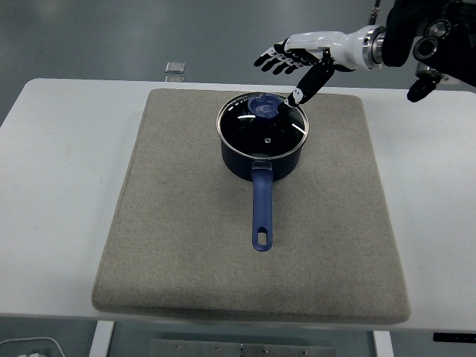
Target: Lift the pot lid and place it to the right of the pot.
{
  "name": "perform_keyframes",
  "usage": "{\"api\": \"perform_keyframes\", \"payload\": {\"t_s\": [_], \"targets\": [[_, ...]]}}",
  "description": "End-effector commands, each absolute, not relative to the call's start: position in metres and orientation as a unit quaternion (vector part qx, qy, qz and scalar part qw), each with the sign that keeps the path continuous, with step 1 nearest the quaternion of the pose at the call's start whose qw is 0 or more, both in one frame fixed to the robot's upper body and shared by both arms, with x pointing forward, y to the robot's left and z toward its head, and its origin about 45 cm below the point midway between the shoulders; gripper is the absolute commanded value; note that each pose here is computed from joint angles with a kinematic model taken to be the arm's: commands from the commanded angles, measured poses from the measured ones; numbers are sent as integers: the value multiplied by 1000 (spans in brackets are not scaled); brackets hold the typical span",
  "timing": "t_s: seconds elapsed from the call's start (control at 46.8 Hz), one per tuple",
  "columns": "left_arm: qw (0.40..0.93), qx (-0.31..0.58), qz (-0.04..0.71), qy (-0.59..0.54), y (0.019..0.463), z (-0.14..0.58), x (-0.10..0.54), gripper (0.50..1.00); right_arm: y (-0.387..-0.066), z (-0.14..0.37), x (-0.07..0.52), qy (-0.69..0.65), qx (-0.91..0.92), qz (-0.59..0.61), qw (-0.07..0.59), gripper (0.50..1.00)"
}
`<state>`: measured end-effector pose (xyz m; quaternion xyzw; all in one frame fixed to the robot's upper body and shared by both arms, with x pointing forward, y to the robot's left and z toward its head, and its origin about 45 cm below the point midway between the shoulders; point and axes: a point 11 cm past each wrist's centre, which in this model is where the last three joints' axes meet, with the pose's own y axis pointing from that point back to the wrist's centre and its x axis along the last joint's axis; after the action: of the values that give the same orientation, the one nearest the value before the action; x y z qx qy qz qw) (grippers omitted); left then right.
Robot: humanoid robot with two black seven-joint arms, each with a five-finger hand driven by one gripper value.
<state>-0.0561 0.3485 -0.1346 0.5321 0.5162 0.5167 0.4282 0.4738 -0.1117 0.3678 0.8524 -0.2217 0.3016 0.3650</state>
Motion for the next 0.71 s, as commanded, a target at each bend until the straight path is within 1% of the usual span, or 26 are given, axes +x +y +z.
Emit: {"api": "perform_keyframes", "payload": {"t_s": [0.0, 0.107, 0.256, 0.342, 0.491, 0.684], "targets": [[429, 532, 517, 516, 348, -135, -56, 1000, -101, 367, 472, -212, 847, 319, 369, 921], [429, 532, 517, 516, 348, -135, -56, 1000, -100, 369, 473, -212, 843, 326, 373, 921], [429, 532, 517, 516, 348, -135, -56, 1000, -107, 359, 476, -210, 818, 353, 403, 919], [429, 532, 517, 516, 348, -135, -56, 1000, -105, 357, 478, -206, 800, 380, 415, 919], [429, 532, 517, 516, 348, -135, -56, 1000, -104, 350, 478, -206, 788, 396, 425, 917], [429, 532, 516, 516, 348, -135, -56, 1000, -92, 345, 475, -191, 784, 408, 426, 917]]}}
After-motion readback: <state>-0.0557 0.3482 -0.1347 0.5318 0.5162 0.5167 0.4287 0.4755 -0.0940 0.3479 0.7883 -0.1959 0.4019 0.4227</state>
